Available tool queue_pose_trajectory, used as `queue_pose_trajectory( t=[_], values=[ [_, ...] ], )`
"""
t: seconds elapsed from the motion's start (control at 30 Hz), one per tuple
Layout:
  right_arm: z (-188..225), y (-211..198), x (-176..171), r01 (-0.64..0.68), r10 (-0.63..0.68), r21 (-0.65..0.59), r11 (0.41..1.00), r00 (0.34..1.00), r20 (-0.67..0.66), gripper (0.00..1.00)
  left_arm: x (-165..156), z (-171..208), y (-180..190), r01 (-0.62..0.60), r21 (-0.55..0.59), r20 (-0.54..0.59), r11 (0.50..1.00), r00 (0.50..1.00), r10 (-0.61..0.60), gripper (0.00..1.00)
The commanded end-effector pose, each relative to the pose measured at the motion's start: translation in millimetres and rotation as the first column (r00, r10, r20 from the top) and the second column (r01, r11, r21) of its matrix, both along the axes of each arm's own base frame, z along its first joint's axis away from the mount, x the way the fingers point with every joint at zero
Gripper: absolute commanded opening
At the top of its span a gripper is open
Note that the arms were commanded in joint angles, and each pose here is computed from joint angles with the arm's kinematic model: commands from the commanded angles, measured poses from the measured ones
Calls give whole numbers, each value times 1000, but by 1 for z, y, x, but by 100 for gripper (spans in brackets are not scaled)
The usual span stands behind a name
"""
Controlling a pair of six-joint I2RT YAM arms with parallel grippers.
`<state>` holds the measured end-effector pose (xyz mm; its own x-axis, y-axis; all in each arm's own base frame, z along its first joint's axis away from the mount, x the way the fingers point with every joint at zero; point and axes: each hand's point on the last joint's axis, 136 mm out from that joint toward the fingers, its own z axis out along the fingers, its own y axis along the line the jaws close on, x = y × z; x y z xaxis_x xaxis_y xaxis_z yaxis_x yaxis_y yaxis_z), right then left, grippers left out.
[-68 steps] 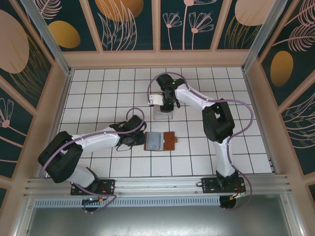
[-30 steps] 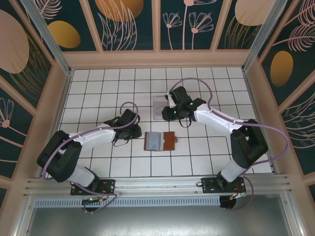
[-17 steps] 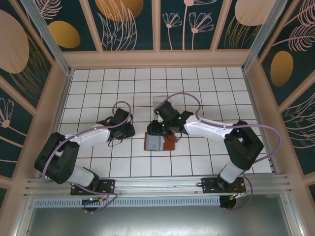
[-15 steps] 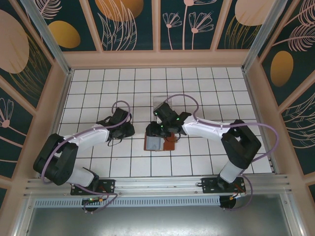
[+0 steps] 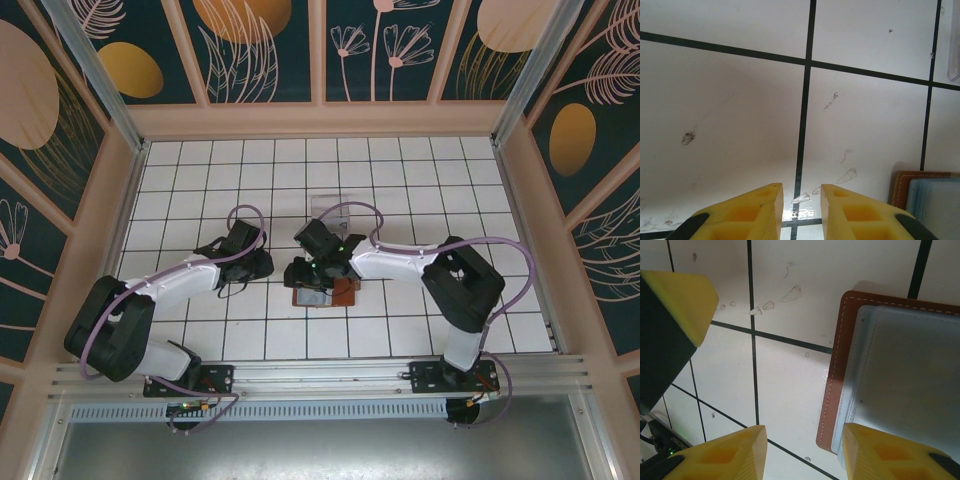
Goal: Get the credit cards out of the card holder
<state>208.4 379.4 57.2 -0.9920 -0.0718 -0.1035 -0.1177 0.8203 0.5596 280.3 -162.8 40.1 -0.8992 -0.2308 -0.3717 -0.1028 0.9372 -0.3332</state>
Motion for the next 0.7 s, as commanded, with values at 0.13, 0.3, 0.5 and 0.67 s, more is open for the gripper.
queue_pose_trajectory(
  t=[0.13, 0.3, 0.5, 0.67],
  values=[
    [-17, -1, 1, 23, -24, -55, 998, 999, -24, 45, -3, 0, 2, 20, 6, -1, 1000, 1000, -20, 27],
    [-26, -12, 0, 35, -38, -127, 991, 999, -22, 45, -2, 1, 0, 27, 3, 1, 1000, 1000, -27, 27],
    [-27, -34, -1, 62, -64, -240, 969, 998, 1, 45, -1, -1, -1, 33, 5, -1, 999, 999, -33, 27],
    [-29, -47, -2, 77, -76, -322, 944, 997, 16, 46, -1, -1, 0, 35, 9, -1, 999, 999, -35, 27]
  ],
)
